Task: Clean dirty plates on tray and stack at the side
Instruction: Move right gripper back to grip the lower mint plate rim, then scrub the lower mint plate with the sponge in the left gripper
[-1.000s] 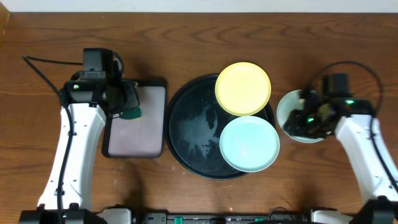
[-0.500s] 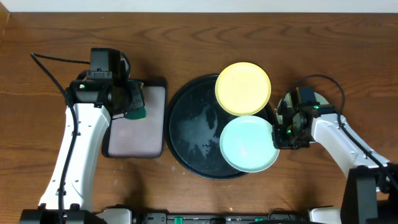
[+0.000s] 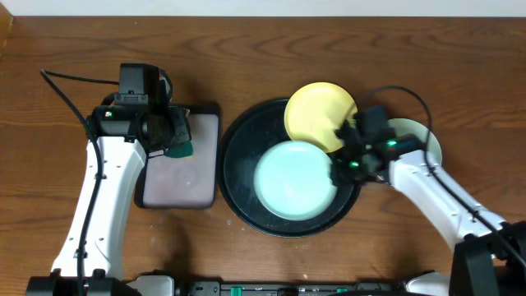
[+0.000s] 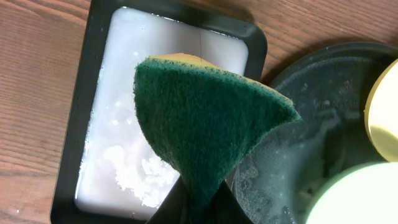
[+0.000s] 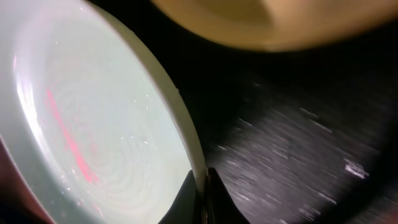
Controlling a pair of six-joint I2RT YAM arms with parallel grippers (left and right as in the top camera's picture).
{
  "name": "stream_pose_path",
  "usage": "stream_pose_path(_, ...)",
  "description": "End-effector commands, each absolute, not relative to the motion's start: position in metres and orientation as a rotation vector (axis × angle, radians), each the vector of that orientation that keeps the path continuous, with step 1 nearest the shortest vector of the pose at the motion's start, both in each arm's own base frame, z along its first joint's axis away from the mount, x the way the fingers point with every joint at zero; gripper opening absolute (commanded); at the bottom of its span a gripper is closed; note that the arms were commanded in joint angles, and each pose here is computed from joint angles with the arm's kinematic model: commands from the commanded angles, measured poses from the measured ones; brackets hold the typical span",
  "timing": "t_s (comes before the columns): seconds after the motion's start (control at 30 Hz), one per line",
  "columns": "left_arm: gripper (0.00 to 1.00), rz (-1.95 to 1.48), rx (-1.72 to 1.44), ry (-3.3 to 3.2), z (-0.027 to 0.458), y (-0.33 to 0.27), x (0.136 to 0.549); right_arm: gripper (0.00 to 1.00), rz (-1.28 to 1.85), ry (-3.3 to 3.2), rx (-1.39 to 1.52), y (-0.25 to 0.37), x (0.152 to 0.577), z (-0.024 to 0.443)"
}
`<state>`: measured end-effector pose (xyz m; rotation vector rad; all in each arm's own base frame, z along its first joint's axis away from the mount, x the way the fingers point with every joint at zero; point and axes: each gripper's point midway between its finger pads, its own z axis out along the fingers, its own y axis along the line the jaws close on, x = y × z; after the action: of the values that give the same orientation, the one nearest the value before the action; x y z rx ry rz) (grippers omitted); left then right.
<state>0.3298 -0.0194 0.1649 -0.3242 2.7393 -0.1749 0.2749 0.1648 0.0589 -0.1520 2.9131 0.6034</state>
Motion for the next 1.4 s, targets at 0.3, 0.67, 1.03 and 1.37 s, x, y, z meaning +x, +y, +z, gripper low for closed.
stream_pose_path(0.3,0.07,-0.173,-0.367,2.802,0.146,-0.026,0.331,0.02,0.532,2.975,0.304,0.222,0.279,0.008)
stream_pose_path(0.67,0.07,-0.253,-0.381,2.841,0.139,-0.091,0.317,0.02,0.475,3.05,0.391,0.23,0.295,-0.022)
stream_pose_path(1.03,0.07,-0.12,-0.331,2.954,0.071,-0.133,0.315,0.02,0.498,3.064,0.366,0.233,0.293,-0.022)
stream_pose_path(1.37,0.07,-0.057,-0.305,3.045,0.011,-0.145,0.32,0.01,0.5,3.063,0.346,0.233,0.293,-0.021)
